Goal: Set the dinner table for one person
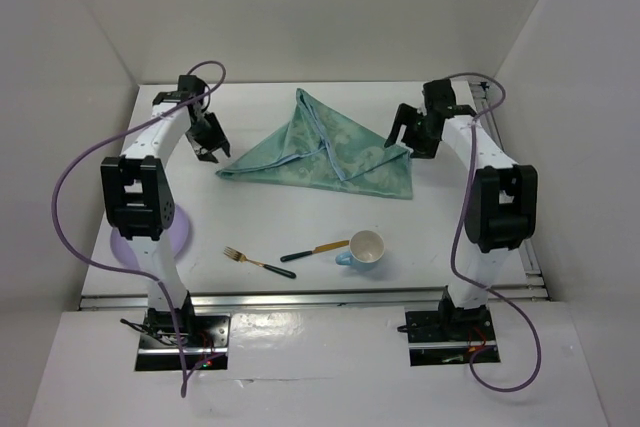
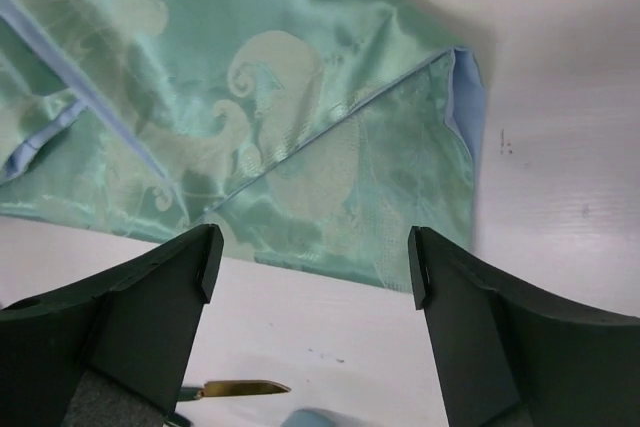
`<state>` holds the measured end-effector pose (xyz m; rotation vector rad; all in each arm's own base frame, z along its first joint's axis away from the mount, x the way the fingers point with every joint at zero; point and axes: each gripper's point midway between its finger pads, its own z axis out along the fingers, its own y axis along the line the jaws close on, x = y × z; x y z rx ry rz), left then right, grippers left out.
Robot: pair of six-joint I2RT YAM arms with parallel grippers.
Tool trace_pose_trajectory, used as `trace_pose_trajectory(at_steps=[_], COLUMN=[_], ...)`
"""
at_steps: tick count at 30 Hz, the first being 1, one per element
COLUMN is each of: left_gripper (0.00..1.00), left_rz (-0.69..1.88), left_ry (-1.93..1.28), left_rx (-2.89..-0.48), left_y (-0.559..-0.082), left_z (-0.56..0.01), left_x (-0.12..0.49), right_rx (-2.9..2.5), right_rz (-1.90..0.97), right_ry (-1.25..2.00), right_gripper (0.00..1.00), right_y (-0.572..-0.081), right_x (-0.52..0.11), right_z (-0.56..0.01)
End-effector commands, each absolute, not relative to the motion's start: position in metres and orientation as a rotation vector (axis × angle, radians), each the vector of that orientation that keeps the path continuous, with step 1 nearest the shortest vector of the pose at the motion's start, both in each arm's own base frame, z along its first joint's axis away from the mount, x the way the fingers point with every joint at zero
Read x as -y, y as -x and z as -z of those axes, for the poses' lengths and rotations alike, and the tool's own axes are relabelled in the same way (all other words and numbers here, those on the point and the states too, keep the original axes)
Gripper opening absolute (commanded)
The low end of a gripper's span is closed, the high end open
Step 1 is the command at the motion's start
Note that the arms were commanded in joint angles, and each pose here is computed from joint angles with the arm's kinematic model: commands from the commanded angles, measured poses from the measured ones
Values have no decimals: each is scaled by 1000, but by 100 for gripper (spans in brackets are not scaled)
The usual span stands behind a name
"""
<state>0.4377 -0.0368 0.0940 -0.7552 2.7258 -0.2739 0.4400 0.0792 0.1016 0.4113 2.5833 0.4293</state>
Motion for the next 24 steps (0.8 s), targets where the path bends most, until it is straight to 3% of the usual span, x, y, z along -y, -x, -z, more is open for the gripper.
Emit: trace_pose_trajectory(at_steps=[1,4,6,7,8,11,16,24], left_gripper=[50,19,19,25,43,54,43,49], left_rz=[139,112,120,154,205,432,525,570], left_ry=[717,771,831,846,860,955,874,789], left_rx=[-2688,-2720,-2740,-2745,-2738,-2729,-2693,-2642], left_y=[-423,-406,-394,-392,-390,-390,-398,-423], left_z=[-116,-100,-84,-78,-77,-61,-45,-27], left_x=[16,11,9,9,9,11,15,16], right_rx=[-2471,-2479,-2490,-2489,-2481,-2473,-2489,-2497], right_rz=[-336,-349,-421,-514,-563,-689,-715,-739], right_ry=[-339,-378,-439,-471,-472,-510,-540,-537], right_gripper=[85,67,49,46,44,44,51,55], right_y=[-435,-416,-404,-392,-387,-370,-363,-364], right_x=[-68,-59,-57,-55,-56,-59,-59,-61], right_z=[-153,-140,-130,-122,-119,-106,-100,-96])
